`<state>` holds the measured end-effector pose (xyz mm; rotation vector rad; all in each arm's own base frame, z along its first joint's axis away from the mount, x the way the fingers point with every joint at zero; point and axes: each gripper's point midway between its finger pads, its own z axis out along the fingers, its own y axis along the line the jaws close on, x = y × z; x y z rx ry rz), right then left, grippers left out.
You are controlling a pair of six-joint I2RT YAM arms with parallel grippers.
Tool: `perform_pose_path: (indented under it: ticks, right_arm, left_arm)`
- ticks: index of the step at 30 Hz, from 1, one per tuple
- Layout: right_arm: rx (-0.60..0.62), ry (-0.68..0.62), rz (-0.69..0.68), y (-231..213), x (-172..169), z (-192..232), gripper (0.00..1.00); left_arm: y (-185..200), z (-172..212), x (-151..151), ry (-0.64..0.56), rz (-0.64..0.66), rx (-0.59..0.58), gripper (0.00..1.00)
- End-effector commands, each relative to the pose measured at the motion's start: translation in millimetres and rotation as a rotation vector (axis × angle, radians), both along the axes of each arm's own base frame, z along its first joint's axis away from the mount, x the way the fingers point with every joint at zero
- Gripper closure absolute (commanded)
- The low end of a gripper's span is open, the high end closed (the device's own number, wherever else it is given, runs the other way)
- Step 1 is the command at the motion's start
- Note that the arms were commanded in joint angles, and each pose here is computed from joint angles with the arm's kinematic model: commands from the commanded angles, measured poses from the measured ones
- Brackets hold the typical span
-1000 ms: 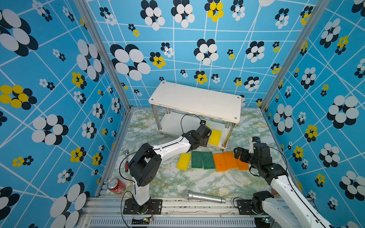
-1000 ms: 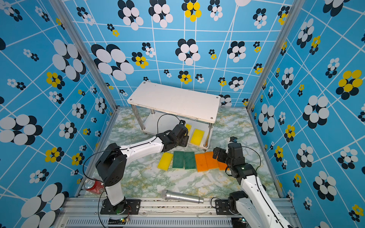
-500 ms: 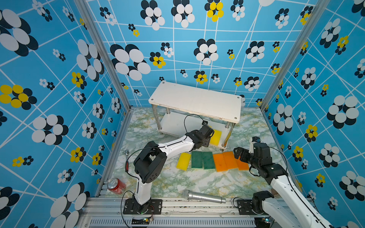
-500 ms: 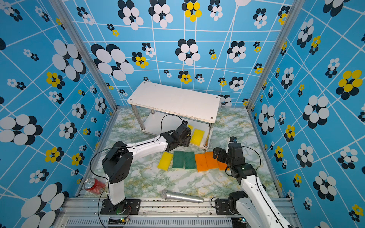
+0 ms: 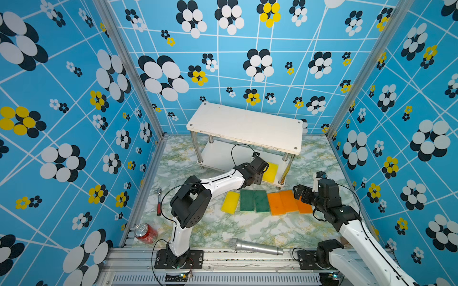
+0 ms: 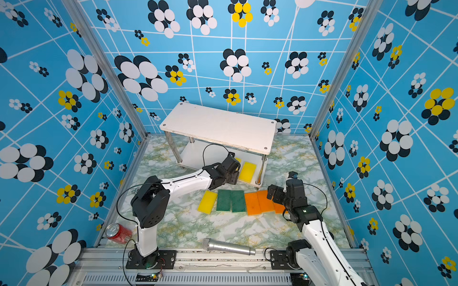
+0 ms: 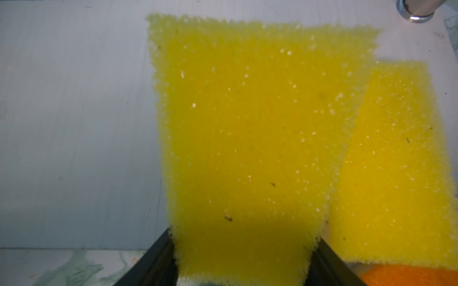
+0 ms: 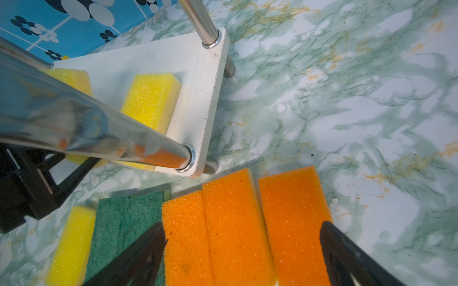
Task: Place and organize the cleaning sponges onto the shelf
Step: 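Carry the second yellow sponge over the lower tier beside the first, then lower the second yellow sponge next to the first with the left gripper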
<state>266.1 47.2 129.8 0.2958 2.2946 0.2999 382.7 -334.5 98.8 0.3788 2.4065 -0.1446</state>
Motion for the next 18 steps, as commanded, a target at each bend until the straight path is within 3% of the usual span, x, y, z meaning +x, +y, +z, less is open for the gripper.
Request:
perform_pose_path:
  ticks: [1, 18]
  right_arm:
    - [-0.008, 0.022, -0.021, -5.1, -4.3, -7.5, 0.01]
    - [-0.01, 0.023, -0.022, -5.4, -4.8, -7.5, 0.01]
  left_arm:
    - [7.9, -2.0, 6.8, 0.005, 0.039, 0.02, 0.3]
    - [2.6, -4.4, 10.1, 0.017, 0.031, 0.008, 0.3]
